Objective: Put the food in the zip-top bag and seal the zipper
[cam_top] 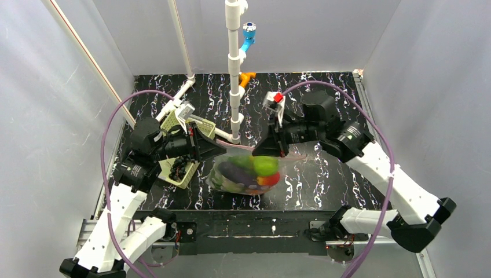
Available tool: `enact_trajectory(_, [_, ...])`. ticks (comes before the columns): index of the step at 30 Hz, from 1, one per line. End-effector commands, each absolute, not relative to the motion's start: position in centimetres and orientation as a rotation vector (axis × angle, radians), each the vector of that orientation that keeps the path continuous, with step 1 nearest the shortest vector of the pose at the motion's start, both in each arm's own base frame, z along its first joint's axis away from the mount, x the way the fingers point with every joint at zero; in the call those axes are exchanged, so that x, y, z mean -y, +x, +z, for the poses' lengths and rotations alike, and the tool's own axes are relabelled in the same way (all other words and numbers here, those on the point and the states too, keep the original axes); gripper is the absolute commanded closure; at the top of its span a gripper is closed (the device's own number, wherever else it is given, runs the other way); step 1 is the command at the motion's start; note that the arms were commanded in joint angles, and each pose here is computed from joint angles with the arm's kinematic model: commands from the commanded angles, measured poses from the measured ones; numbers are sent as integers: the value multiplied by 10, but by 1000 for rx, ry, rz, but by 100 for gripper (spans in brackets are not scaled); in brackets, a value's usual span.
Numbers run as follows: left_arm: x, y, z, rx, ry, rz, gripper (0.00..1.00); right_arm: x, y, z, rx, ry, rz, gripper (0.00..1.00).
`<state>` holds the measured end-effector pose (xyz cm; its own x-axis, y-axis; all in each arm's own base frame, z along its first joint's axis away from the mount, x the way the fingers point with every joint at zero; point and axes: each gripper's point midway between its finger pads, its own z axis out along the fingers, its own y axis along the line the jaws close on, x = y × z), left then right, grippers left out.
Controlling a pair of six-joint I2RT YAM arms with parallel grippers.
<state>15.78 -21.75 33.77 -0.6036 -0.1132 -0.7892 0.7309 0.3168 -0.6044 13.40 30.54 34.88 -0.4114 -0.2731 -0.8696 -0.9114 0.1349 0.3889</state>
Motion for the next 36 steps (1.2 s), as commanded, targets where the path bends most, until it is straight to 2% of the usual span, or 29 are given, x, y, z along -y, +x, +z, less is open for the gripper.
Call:
enact_trajectory(1, [189,179,344,-1808,405,-1136,100,-264,126,343,-1809,-1080,1171,99])
enact_trajectory(5, [166,187,342,-1803,329,-950,100,-249,124,337,-1743,-1004,1142,99])
enact_trajectory(18, [137,196,322,-1863,286,-723,100,-223,121,316,-1797,-954,1026,99])
enact_trajectory(27, [144,198,328,-1877,335,-750,100,-212,119,313,-1793,-904,990,99])
enact_trajectory(28, [149,196,329,-1878,350,-783,100,-213,119,313,-1793,-906,996,96])
enact_trajectory(29, [154,193,329,-1877,366,-818,100,-215,120,315,-1795,-903,1001,84])
enact_trajectory(32, [166,187,331,-1875,400,-912,100,-223,125,328,-1789,-911,1025,24])
enact_trajectory(33, [168,186,331,-1873,407,-935,100,-227,124,333,-1778,-936,1037,13])
enact_trajectory(34, [171,184,331,-1870,416,-960,100,-231,124,339,-1764,-972,1049,6])
enact_trajectory(36, [179,179,331,-1864,443,-1024,100,-238,124,347,-1732,-1035,1066,2])
